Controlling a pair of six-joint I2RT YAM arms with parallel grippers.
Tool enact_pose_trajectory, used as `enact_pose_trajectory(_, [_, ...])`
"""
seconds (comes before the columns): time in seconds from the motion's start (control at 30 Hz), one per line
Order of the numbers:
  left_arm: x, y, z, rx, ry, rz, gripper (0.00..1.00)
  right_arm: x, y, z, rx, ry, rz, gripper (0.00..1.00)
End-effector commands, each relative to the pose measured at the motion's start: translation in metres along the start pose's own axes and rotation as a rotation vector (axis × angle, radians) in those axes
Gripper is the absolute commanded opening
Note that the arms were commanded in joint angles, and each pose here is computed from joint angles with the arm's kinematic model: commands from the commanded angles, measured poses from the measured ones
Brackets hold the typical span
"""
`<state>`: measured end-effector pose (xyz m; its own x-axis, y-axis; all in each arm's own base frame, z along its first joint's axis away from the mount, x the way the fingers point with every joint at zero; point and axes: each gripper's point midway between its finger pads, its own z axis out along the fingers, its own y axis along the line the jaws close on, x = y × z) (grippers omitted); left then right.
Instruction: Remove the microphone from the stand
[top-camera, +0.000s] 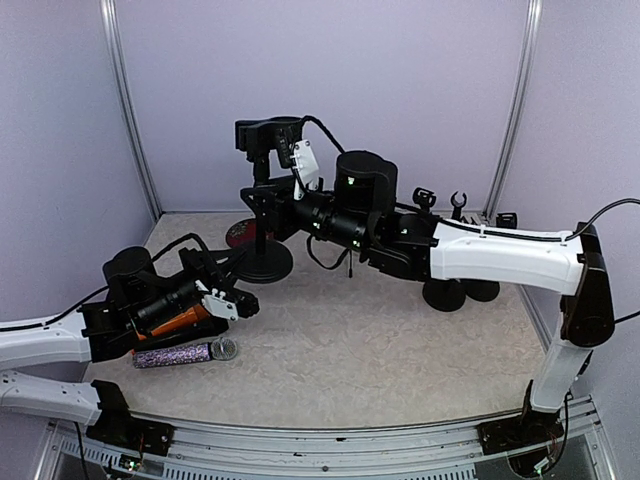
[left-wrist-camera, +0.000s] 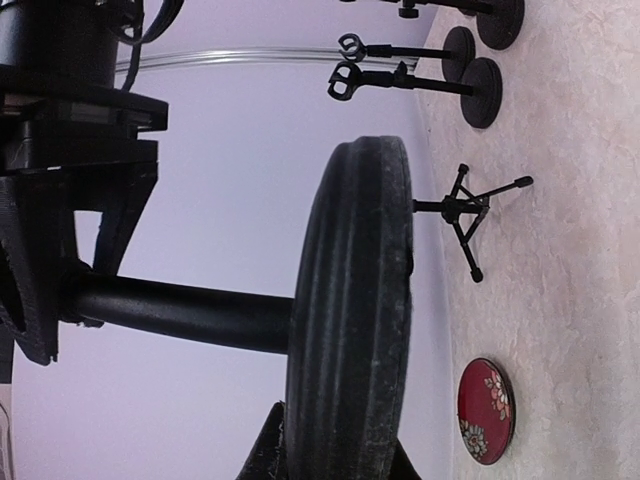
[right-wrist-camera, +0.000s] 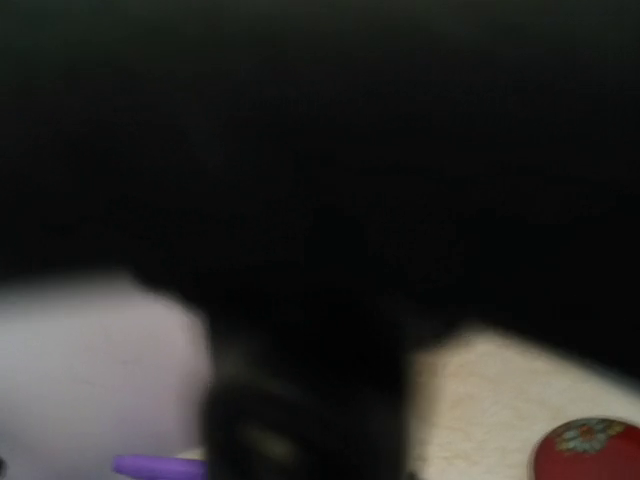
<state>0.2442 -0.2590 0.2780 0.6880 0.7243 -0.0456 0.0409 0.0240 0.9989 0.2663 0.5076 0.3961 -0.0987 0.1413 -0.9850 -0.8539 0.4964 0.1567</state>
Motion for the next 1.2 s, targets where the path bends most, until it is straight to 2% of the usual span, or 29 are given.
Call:
enact_pose_trajectory(0.0, [-0.005,0.035,-0.007,-0.128,-0.026,0.022,0.00,-0.008,0.007,0.006,-0.017,-0.050,-0.022,0.24])
enact_pose_trajectory(0.07, [-0.001,0.029,-0.003,-0.100,-0.001,0.021,0.00,-0.001,0.003,0.004,-0.001,-0.047,-0.029,0.11])
enact_pose_trajectory(0.1, [0.003,0.021,0.000,-0.058,0.020,0.017,0.05,0.002,0.001,0.003,0.009,-0.053,-0.034,0.06])
enact_pose_trajectory(0.17, [0.013,0.009,0.007,0.013,0.066,-0.015,0.45,0.009,-0.011,-0.001,0.045,-0.060,-0.050,0.00])
enact_pose_trajectory(0.2, [0.019,0.005,0.009,0.043,0.088,-0.038,0.60,0.015,-0.018,-0.002,0.064,-0.055,-0.054,0.00])
enact_pose_trajectory(0.27, [0.030,-0.005,0.013,0.112,0.128,-0.095,0.83,0.025,-0.035,-0.004,0.100,-0.051,-0.076,0.00])
enact_pose_trajectory(0.3, [0.036,-0.011,0.014,0.155,0.149,-0.126,0.93,0.033,-0.043,-0.005,0.122,-0.046,-0.091,0.00])
enact_pose_trajectory(0.33, [0.043,-0.015,0.015,0.194,0.174,-0.166,0.98,0.039,-0.054,-0.007,0.146,-0.046,-0.107,0.00])
enact_pose_trajectory(0.57, [0.087,-0.038,0.007,0.420,0.347,-0.436,0.99,0.084,-0.128,-0.012,0.277,-0.043,-0.138,0.00])
enact_pose_trajectory(0.7, [0.100,-0.046,0.006,0.512,0.459,-0.639,0.99,0.106,-0.167,-0.007,0.364,-0.053,-0.150,0.00])
enact_pose_trajectory(0.9, [0.115,-0.032,0.013,0.511,0.548,-0.909,0.99,0.138,-0.200,0.017,0.457,-0.043,-0.233,0.00])
enact_pose_trajectory(1.17, [0.146,-0.022,0.007,0.377,0.597,-1.113,0.99,0.170,-0.229,0.026,0.548,-0.060,-0.239,0.00])
